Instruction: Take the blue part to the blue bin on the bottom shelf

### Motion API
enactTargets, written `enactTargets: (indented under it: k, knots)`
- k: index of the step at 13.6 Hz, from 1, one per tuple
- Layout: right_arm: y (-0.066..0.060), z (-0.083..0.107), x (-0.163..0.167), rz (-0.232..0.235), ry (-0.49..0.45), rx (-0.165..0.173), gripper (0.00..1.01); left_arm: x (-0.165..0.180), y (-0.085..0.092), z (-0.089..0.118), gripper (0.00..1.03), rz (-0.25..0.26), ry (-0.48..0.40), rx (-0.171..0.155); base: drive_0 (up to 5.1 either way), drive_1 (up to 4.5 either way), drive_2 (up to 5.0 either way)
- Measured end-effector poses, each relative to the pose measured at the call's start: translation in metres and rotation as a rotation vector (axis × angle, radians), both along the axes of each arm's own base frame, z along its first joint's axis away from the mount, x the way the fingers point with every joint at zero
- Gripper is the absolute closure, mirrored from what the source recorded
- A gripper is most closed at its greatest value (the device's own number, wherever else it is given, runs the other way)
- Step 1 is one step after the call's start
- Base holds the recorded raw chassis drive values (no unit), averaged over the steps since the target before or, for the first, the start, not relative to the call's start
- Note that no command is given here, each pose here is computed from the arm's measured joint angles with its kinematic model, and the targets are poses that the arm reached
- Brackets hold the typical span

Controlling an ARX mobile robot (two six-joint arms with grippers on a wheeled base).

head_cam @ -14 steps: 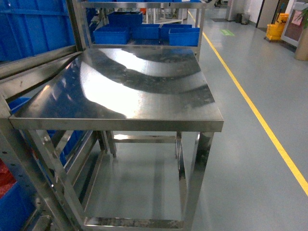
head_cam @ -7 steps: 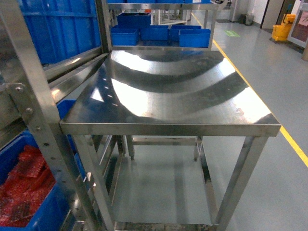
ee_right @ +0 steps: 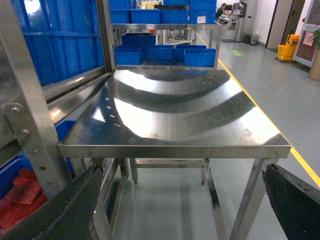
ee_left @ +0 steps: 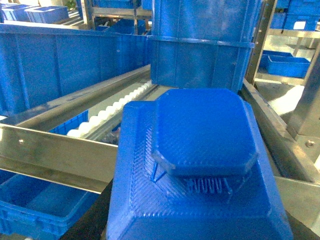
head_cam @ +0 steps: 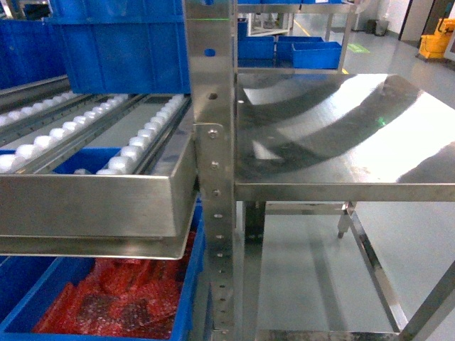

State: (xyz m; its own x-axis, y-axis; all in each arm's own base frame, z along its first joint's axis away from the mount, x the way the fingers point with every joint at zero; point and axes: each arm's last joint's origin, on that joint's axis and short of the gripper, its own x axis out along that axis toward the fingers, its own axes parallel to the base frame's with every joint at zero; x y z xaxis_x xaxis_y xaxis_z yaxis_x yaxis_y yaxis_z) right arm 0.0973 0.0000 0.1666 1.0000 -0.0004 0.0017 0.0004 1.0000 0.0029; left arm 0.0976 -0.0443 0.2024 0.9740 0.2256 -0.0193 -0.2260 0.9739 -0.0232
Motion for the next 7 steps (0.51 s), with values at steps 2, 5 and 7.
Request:
enactTargets:
  k: [2, 5, 7]
  knots:
    - [0.0000, 0.0000, 0.0000, 0.000, 0.000, 0.000, 0.03, 0.0000, 0.0000, 0.0001, 0.60, 0.000, -0.001, 0.000, -5.1, 2.31, 2.3]
    - [0.0000, -0.0001, 0.0000, 0.000, 0.001, 0.000, 0.03, 0.0000, 0.0000, 0.0000, 0.60, 0.000, 0.000, 0.000, -5.2, 2.30, 2.3]
    - [0.0000, -0.0002, 0.0000, 0.000, 0.002, 0.000, 0.03, 0.0000, 0.0000, 0.0001, 0.60, 0.000, -0.001, 0.000, -5.1, 2.34, 2.3]
